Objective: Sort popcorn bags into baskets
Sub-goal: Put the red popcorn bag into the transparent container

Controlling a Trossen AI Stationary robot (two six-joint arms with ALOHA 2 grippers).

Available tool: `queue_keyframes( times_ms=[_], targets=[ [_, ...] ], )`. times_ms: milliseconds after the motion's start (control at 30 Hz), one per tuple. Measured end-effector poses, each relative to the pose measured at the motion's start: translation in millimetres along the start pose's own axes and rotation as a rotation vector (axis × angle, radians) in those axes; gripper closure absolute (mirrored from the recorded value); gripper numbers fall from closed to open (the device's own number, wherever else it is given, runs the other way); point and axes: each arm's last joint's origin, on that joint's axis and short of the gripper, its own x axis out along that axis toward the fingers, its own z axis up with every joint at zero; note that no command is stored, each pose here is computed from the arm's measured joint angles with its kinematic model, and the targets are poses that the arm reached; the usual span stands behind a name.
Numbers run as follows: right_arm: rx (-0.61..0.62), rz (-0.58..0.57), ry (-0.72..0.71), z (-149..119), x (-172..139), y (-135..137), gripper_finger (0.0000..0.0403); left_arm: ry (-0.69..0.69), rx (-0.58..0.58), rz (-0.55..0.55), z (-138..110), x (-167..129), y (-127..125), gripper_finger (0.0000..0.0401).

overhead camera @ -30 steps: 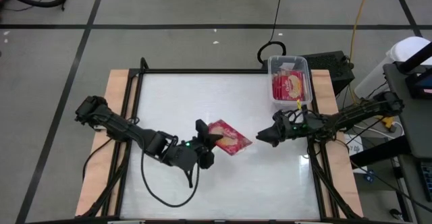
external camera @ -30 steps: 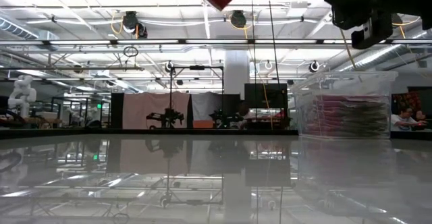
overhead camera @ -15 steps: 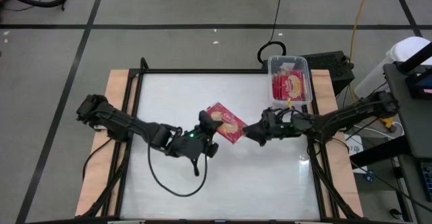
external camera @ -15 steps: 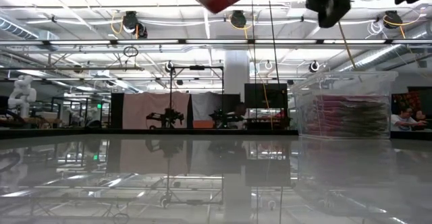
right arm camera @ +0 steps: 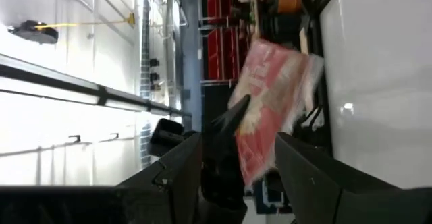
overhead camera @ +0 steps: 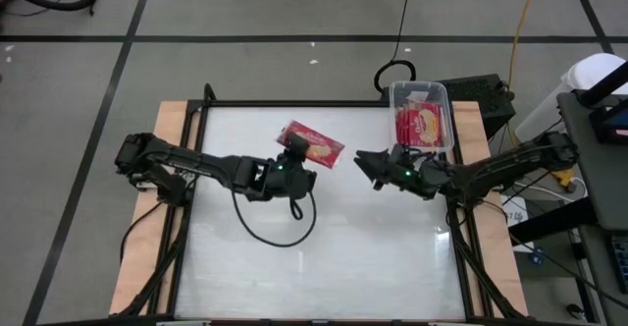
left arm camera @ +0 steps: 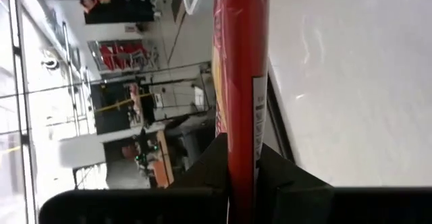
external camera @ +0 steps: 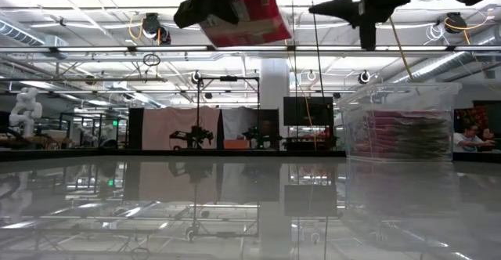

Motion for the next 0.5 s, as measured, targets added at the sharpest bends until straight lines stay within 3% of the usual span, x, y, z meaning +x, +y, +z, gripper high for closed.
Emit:
queue_keyframes(
  times_ms=[233,500],
  targets=[
    [0.017,0.027,0.014,-1,15,-9,0.0222,-0.002,0.074,0.028,0,6,7,0.0371],
    [0.089,0.004,-0.006,-1,27,-25,0.0222,-0.031,0.035,0.065,4,5,12,0.0371]
  ],
)
